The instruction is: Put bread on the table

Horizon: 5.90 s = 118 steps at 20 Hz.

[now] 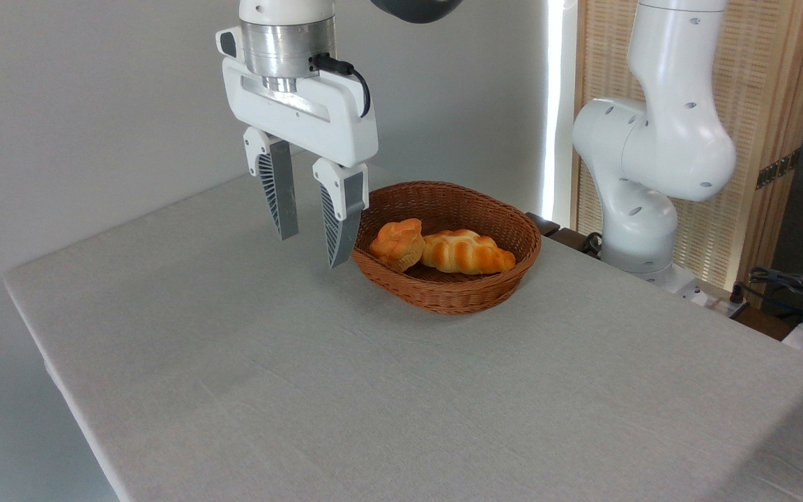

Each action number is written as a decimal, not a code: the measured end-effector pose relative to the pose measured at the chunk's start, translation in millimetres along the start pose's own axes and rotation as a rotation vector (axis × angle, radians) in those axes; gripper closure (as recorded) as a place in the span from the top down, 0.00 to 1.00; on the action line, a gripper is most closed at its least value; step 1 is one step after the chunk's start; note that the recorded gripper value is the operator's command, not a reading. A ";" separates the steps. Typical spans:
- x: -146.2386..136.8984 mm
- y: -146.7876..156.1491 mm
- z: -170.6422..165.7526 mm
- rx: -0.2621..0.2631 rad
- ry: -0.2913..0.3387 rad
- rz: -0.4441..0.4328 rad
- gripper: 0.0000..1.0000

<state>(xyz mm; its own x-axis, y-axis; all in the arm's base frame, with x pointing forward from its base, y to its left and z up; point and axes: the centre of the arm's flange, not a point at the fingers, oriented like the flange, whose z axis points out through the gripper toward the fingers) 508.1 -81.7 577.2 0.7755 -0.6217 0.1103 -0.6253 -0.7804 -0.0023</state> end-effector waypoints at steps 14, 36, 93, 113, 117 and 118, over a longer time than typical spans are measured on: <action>-15.1 110.2 38.5 -0.122 -0.223 0.191 1.00; -19.2 191.0 134.9 -0.209 -0.421 0.424 1.00; 73.1 126.4 162.5 -0.004 -0.004 0.360 1.00; 35.0 46.5 41.1 -0.012 -0.013 0.124 1.00; 24.9 5.9 6.3 0.008 0.027 0.050 1.00; 19.6 -4.0 3.8 0.006 0.025 0.031 1.00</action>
<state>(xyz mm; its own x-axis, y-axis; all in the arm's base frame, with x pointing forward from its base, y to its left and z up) 526.2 -91.0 575.6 0.7534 -0.6435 0.1352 -0.6482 -0.7614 -0.0121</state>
